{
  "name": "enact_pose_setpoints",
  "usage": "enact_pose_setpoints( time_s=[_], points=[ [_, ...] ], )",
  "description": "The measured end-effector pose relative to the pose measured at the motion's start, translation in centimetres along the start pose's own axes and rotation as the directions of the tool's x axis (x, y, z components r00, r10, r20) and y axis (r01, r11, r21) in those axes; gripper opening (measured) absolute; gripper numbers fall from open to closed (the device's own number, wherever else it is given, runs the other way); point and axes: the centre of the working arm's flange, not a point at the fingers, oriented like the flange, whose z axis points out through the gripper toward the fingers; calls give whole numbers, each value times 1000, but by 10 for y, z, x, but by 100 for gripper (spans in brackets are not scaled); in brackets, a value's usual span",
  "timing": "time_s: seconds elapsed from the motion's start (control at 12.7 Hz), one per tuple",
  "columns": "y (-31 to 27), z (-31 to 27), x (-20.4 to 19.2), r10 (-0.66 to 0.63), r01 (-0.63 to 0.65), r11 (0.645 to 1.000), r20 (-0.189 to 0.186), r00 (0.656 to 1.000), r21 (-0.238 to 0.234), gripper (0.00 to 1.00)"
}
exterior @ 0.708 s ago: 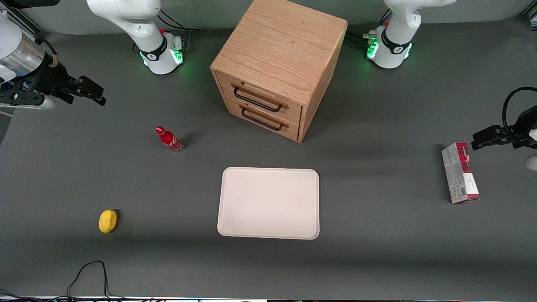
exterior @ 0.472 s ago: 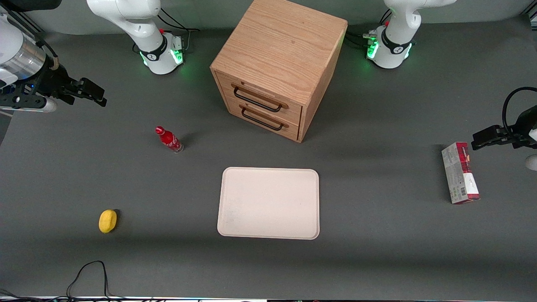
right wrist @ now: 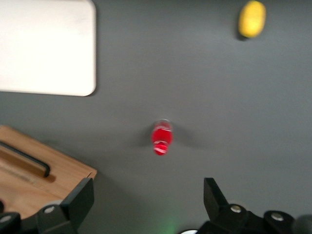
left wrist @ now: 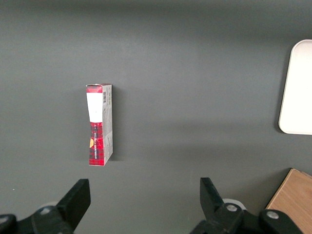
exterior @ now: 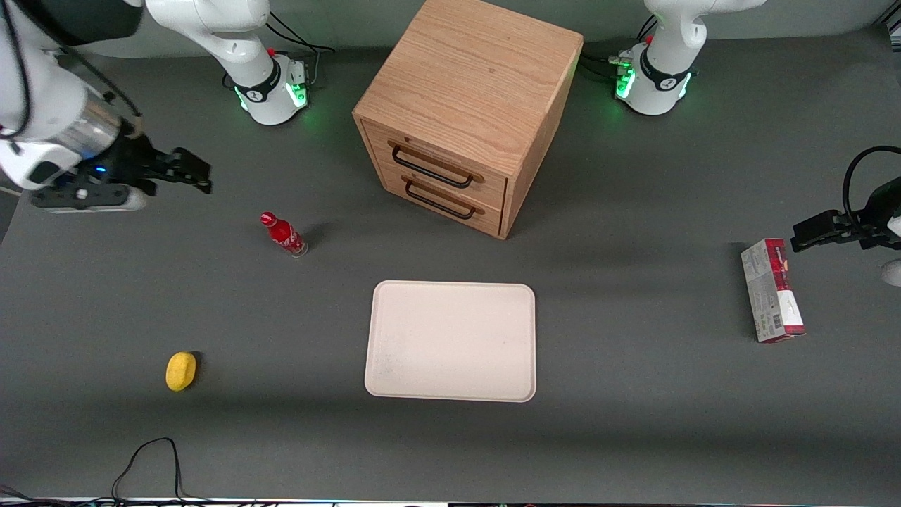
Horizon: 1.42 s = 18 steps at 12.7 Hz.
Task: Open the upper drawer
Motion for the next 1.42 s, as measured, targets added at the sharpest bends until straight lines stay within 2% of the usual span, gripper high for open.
enact_pose_setpoints(
  time_s=[0.24, 0.47, 0.63, 0.79, 0.94, 1.1, 1.26, 1.42],
  points=[
    [-94, 1, -5, -180, 180, 984, 5, 984, 14, 100],
    [-190, -2, -31, -378, 378, 924, -6, 926, 57, 100],
    [-234, 3, -45, -541, 539, 836, -3, 841, 99, 100],
    [-255, 22, -44, -651, 640, 750, 14, 759, 167, 100],
    [-266, 43, -36, -708, 676, 685, 30, 706, 271, 100],
    [-269, 65, -24, -752, 697, 627, 34, 659, 348, 100],
    [-268, 93, -11, -804, 729, 556, 36, 593, 400, 100],
    [-267, 125, 3, -825, 734, 528, 50, 564, 428, 100]
  ],
)
